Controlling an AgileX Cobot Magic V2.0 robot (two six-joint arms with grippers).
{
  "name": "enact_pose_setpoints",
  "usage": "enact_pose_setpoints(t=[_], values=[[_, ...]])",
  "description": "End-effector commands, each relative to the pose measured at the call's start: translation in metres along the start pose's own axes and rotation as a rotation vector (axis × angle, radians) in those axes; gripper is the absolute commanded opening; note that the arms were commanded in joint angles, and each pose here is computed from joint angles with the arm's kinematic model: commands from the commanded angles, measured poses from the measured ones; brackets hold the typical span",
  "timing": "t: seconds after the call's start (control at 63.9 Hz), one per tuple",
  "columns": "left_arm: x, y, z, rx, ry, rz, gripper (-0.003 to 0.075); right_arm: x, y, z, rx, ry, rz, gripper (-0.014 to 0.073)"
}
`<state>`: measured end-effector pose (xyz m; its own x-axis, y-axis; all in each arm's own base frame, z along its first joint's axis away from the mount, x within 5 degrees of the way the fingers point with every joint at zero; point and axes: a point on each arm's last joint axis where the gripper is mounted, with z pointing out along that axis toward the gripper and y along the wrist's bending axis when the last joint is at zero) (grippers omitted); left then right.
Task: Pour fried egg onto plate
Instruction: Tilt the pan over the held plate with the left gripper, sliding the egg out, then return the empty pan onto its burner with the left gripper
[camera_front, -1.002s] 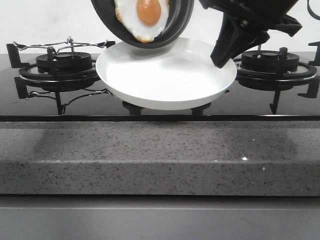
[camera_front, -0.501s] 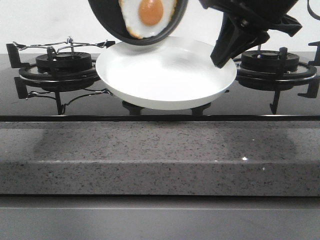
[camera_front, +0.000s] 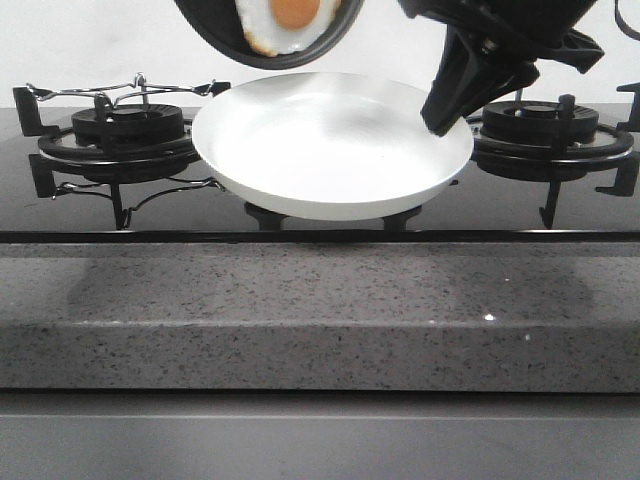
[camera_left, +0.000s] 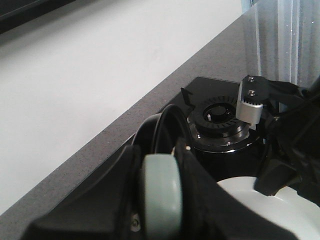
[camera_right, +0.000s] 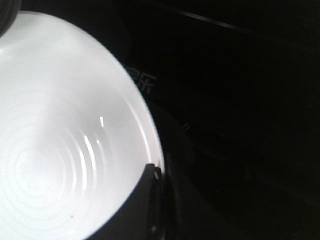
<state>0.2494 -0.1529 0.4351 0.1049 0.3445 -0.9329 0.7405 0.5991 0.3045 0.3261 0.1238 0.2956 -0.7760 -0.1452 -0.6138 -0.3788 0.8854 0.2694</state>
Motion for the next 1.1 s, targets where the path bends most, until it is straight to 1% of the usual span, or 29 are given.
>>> enact_pose_setpoints(t=[0.0,0.36,0.438,0.579,0.704,0.798,0.861,0.939,1.08], values=[[-0.026,0.004,-0.018,-0.076,-0.108,0.026,-0.0020,-0.012,0.005,-0.017,-0.003,-0.088,-0.016,-0.0069],[-0.026,0.004,-0.018,-0.076,-0.108,0.034,-0.0020,-0.012,0.005,-0.017,-0.003,-0.088,-0.016,-0.0069],[-0.026,0.006,-0.019,-0.084,-0.109,0.003,-0.0020,-0.012,0.005,-0.017,-0.003,-0.088,-0.016,-0.0069],[-0.020,0.018,-0.023,-0.121,-0.100,-0.126,-0.0020,-0.012,0.005,-0.017,-0.003,-0.088,-0.016,-0.0069],[-0.011,0.042,-0.033,-0.205,-0.087,-0.249,-0.0020,-0.012,0.005,-0.017,-0.003,-0.088,-0.016,-0.0069],[0.000,0.064,-0.044,-0.263,-0.099,-0.409,-0.0020,-0.012,0.005,-0.017,-0.003,-0.088,-0.016,-0.0069],[0.009,0.077,-0.049,-0.256,-0.104,-0.511,-0.0020,-0.012,0.005,-0.017,-0.003,-0.088,-0.016,-0.0069],[0.022,0.092,-0.055,-0.242,-0.105,-0.606,-0.0020,-0.012,0.005,-0.017,-0.003,-0.088,-0.016,-0.0069],[0.047,0.122,-0.065,-0.201,-0.156,-0.805,-0.0020,-0.012,0.005,-0.017,-0.003,-0.088,-0.016,-0.0069]])
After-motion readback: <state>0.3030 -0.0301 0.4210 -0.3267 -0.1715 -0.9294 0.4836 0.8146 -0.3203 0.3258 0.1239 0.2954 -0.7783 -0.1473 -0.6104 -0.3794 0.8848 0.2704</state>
